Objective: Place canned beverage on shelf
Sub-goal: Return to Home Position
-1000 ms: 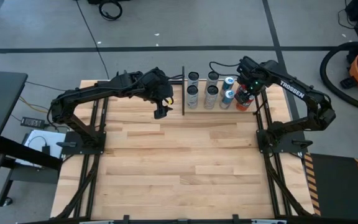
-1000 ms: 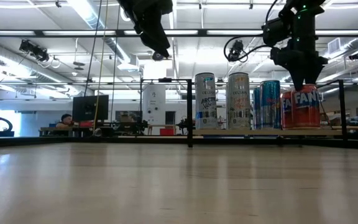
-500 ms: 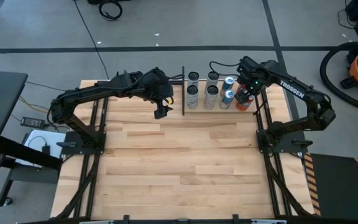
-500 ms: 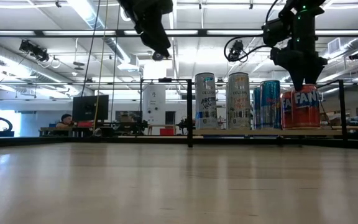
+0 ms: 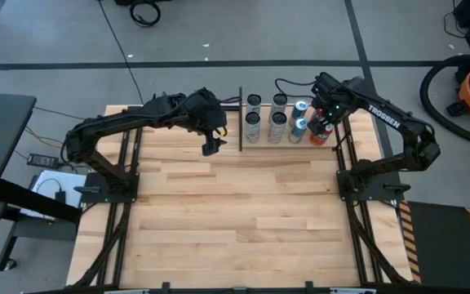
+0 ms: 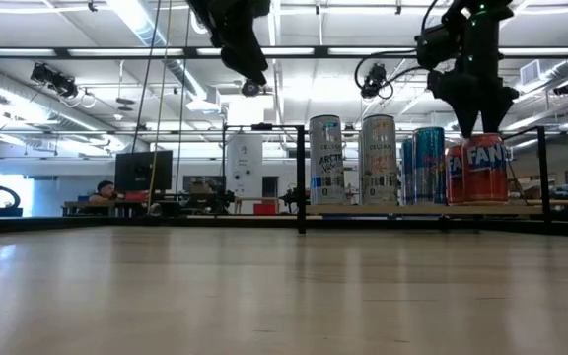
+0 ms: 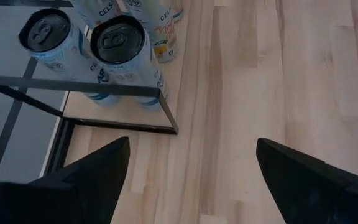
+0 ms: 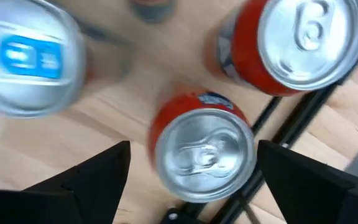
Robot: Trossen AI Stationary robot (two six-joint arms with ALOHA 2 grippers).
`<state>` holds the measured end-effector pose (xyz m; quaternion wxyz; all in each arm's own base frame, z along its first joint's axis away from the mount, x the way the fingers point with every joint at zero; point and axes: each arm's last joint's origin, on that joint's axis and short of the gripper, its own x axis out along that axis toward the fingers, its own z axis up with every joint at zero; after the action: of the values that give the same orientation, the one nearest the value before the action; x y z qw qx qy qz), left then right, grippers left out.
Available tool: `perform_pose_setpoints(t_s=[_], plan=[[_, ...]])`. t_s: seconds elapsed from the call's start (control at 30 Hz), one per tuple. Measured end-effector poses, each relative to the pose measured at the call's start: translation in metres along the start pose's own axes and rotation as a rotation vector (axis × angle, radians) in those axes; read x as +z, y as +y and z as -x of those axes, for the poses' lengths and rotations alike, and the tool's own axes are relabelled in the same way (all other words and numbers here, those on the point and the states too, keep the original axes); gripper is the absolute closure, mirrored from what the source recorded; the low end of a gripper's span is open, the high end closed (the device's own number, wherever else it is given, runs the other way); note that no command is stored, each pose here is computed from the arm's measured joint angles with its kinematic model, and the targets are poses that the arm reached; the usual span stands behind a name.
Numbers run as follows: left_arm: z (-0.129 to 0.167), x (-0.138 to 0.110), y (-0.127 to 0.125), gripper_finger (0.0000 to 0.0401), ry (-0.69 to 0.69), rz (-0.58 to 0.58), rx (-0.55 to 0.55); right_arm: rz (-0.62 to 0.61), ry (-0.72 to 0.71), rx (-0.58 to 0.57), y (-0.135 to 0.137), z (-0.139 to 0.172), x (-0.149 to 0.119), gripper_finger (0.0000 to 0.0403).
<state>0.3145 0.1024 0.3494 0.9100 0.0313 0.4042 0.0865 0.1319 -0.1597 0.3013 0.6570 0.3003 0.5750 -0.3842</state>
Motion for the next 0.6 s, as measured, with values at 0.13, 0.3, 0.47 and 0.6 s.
perform_pose_setpoints(t_s=[0.13,0.3,0.47,0.6], plan=[[0.019,-0.002,-0.001,0.0048,-0.017,0.012,0.003,-0.022,-0.034,0.1,0.002,0.017,0.004,0.0045],[0.054,-0.006,-0.008,0.0048,-0.05,0.073,-0.002,-0.022,-0.126,0.22,0.004,0.045,0.008,0.0044],[0.1,-0.012,-0.023,0.0048,-0.146,0.075,-0.025,0.025,-0.299,0.258,0.004,0.073,0.006,0.0044],[0.144,-0.021,-0.033,0.0048,-0.256,0.083,-0.047,0.106,-0.453,0.31,0.005,0.094,-0.007,0.0045]])
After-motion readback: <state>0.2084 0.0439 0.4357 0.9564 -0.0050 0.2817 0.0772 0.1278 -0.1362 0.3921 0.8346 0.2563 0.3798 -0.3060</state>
